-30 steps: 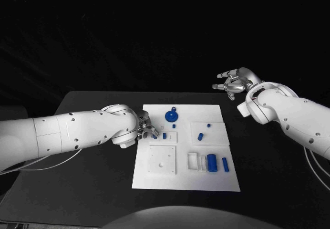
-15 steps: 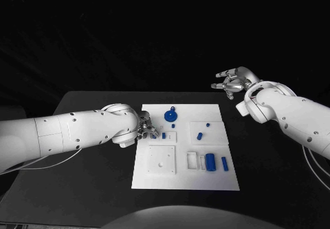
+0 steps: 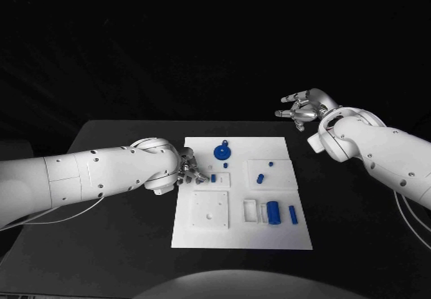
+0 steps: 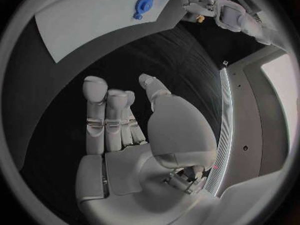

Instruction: Assemble the parts on the task board

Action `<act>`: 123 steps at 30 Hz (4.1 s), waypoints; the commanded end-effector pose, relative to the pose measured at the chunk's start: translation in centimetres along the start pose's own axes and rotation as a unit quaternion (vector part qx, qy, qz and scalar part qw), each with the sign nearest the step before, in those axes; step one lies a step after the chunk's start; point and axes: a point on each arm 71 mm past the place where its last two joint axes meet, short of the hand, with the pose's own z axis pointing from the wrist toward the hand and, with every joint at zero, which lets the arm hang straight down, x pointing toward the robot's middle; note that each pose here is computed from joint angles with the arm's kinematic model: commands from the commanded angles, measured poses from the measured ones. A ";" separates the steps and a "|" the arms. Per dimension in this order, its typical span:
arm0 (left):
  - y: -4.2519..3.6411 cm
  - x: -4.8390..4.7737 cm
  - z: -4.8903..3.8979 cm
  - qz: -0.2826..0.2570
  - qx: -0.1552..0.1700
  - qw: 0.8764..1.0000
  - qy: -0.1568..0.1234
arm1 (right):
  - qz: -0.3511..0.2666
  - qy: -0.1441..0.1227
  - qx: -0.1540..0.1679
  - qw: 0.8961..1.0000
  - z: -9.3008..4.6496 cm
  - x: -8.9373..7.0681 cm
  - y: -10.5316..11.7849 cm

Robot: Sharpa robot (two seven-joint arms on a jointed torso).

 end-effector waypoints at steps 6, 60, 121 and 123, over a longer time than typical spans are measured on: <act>0.61 -0.15 -0.01 0.006 -0.005 1.000 -0.004 | -0.004 0.003 -0.005 1.000 -0.1 0.1 -0.1; -8.03 -5.84 -1.11 0.114 0.338 0.914 -0.195 | 0.023 -0.013 -0.031 0.999 -0.1 0.4 0.2; -8.63 -1.73 3.12 0.279 0.292 0.910 -0.096 | 0.065 -0.019 -0.067 0.995 -0.1 0.5 1.2; -8.57 -1.67 3.21 0.278 0.292 0.910 -0.095 | 0.065 -0.019 -0.067 0.995 -0.1 0.5 1.2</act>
